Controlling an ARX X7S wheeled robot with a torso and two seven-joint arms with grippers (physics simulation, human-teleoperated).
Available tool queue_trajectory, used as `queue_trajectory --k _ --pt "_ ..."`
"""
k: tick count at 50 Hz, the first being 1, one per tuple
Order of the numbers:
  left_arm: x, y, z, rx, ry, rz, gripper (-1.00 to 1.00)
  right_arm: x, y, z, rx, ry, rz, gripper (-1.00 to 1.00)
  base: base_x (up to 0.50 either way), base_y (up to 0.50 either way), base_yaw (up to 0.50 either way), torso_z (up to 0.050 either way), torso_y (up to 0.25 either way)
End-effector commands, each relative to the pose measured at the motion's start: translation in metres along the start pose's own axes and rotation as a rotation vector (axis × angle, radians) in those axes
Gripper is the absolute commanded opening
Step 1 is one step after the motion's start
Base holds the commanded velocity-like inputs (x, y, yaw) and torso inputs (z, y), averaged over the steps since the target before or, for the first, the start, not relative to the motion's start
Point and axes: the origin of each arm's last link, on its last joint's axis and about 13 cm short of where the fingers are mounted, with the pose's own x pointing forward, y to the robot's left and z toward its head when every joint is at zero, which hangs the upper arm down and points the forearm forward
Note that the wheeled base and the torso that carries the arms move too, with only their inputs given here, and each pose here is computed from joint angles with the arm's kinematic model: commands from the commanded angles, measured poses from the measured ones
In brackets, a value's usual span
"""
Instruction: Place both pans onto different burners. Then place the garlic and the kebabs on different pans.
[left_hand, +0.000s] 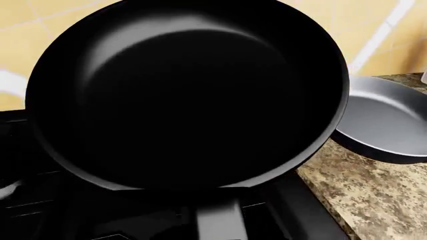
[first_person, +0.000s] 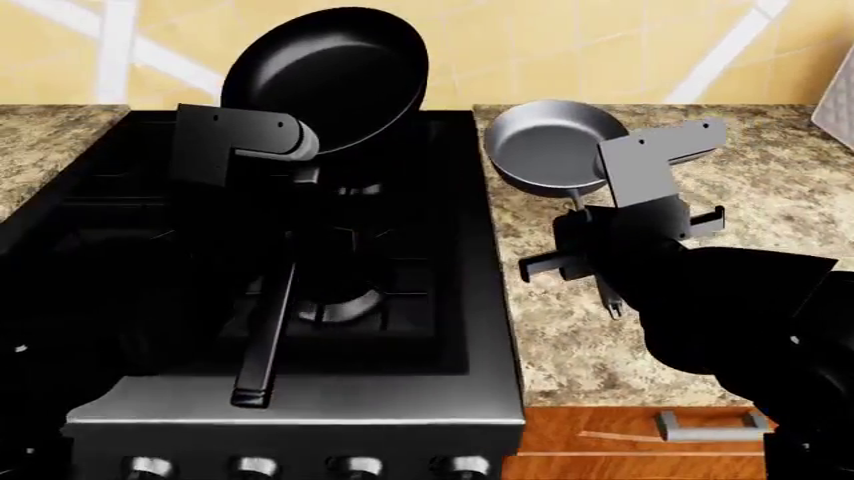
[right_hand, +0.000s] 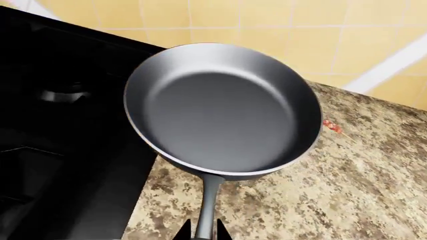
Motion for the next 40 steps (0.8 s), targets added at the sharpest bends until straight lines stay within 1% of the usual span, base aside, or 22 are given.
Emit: queue_trajectory --k 1,40 --pt "-0.0029 0.0048 0.0154 -0.015 -0.096 0.048 -1.0 -0.0011 -0.0062 0.0104 0.001 -0.055 -0.097 -1.0 -0.01 0.5 0.0 0.0 0.0" --pt "-0.0062 0.0057 0.0148 -0.019 -0.098 0.052 -1.0 -0.0034 -0.0061 0.0102 -0.006 -0.052 -0.092 -1.0 -0.01 0.5 0.0 0.002 0.005"
